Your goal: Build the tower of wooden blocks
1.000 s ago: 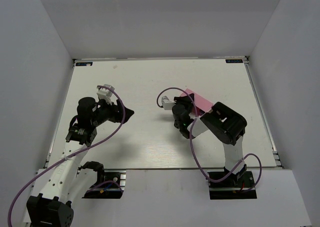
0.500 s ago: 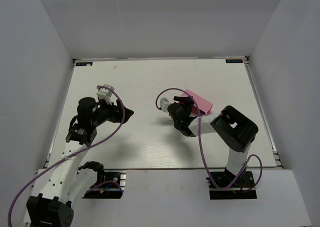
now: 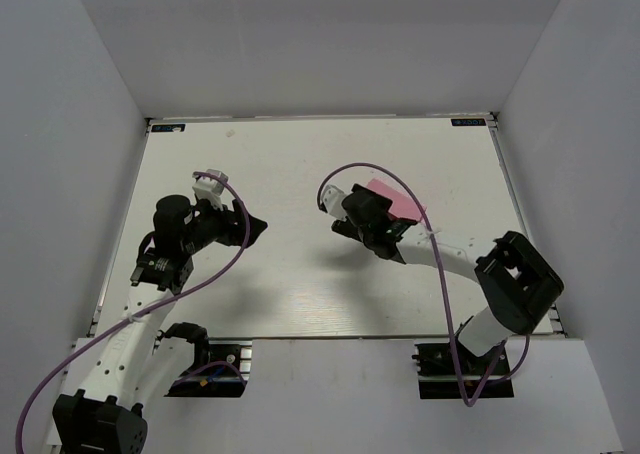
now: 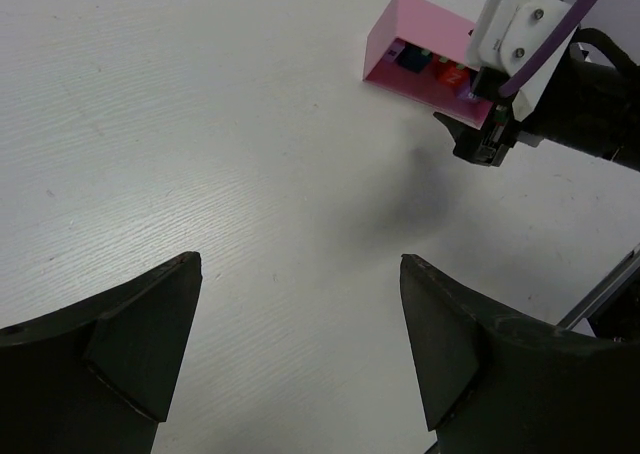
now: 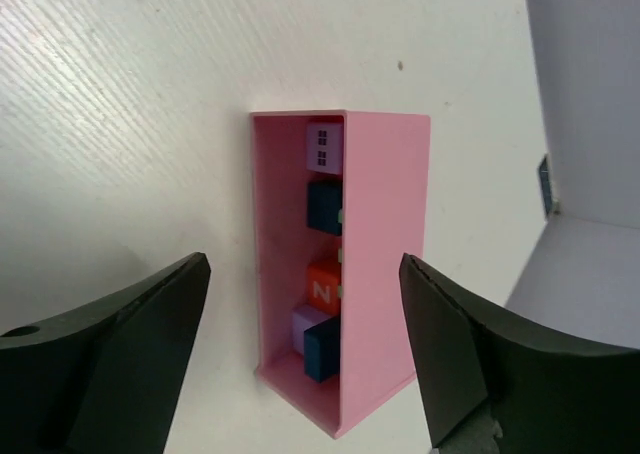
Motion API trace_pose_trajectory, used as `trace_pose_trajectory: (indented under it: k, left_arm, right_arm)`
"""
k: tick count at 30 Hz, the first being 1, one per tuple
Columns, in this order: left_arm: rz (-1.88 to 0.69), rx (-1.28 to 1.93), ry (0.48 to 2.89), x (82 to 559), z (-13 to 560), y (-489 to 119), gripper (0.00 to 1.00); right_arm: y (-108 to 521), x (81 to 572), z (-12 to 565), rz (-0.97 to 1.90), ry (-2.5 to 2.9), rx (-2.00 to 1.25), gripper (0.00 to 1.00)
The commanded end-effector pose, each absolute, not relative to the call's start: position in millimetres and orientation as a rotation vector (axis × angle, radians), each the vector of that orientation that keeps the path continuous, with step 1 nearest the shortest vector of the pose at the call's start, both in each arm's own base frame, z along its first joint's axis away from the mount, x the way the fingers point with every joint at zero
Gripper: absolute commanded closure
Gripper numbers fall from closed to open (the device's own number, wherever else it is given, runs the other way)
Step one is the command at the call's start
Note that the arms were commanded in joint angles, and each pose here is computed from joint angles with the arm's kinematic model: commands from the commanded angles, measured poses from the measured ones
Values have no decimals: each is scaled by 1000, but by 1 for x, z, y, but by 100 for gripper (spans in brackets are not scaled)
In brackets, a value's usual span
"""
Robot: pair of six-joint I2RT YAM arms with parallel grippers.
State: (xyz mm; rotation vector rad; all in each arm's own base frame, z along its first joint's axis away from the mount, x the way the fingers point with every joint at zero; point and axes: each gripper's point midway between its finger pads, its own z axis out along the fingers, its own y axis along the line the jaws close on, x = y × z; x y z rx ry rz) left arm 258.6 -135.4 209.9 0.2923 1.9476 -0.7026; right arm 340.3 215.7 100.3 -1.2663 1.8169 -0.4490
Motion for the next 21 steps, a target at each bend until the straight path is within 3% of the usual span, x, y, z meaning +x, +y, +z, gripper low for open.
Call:
trace_pose_trajectory:
  k: [1,8,21]
  left_arm:
    - [-706,332,1880,257,232,-138,10]
    - [-756,376,1853,255,237,-146,10]
    - [-766,380,1861,255,235,-148,9]
  right_arm:
    - [219,334,111,-287,1889,-1217,16]
    - [204,339,133,-97,1981,-1111,10]
    - [171,363,134,125,2137,-1055,10]
